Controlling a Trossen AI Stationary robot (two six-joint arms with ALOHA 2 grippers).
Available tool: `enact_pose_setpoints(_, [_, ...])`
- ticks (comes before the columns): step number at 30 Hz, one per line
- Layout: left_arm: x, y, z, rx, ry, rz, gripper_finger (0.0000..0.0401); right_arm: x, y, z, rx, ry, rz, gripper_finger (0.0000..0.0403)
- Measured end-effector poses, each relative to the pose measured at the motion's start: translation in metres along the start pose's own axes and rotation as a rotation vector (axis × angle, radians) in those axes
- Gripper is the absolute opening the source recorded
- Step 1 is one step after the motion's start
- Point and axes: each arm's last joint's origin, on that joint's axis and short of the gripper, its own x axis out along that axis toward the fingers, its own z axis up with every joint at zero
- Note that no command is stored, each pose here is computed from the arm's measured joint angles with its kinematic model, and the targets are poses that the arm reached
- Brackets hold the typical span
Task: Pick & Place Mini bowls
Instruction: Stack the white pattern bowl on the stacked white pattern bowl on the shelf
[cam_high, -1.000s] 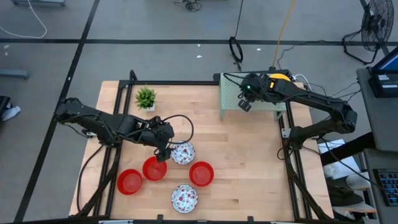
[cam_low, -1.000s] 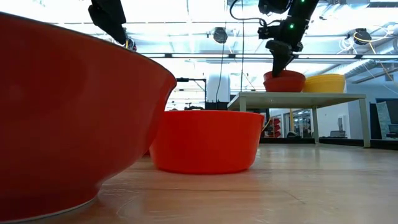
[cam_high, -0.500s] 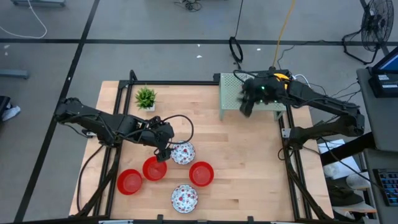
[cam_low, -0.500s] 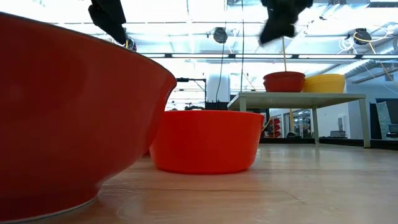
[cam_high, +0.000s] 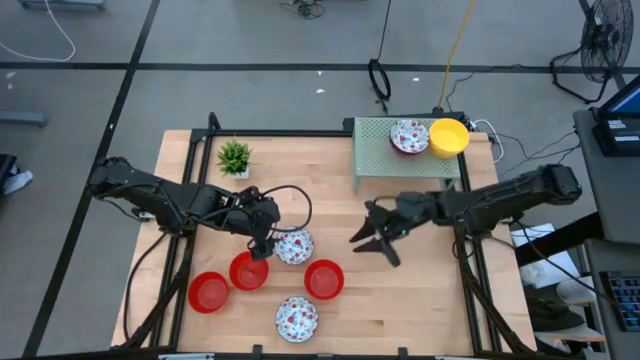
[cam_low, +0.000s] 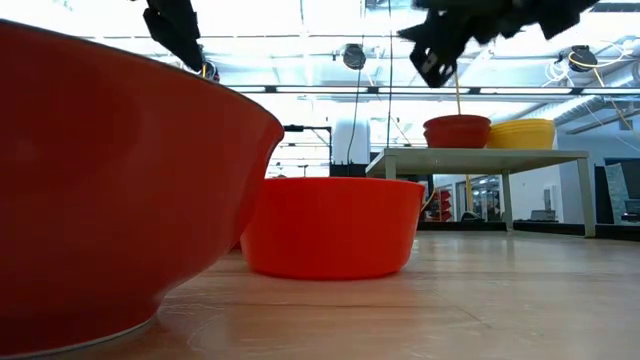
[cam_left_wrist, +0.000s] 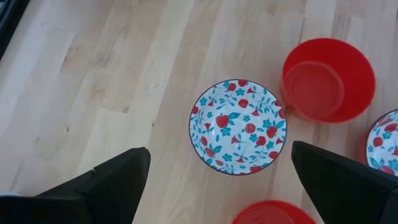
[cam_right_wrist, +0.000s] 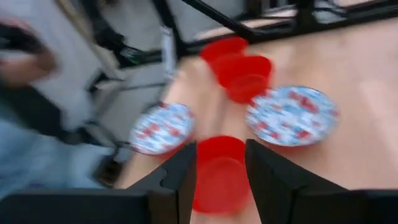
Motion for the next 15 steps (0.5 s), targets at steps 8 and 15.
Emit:
enact_pose_setpoints(8, [-0.002, 0.004, 0.002, -0.009, -0.002, -0.007, 0.0395, 0.028, -0.002, -0.016, -0.152, 0.076, -0.128, 0.0144])
enact_pose_setpoints(15, [0.003, -0.009, 0.001, 0.099, 0.102, -0.279, 0.0395, 0.017, 0.002, -0.008, -0.172, 0.067, -0.125, 0.0142])
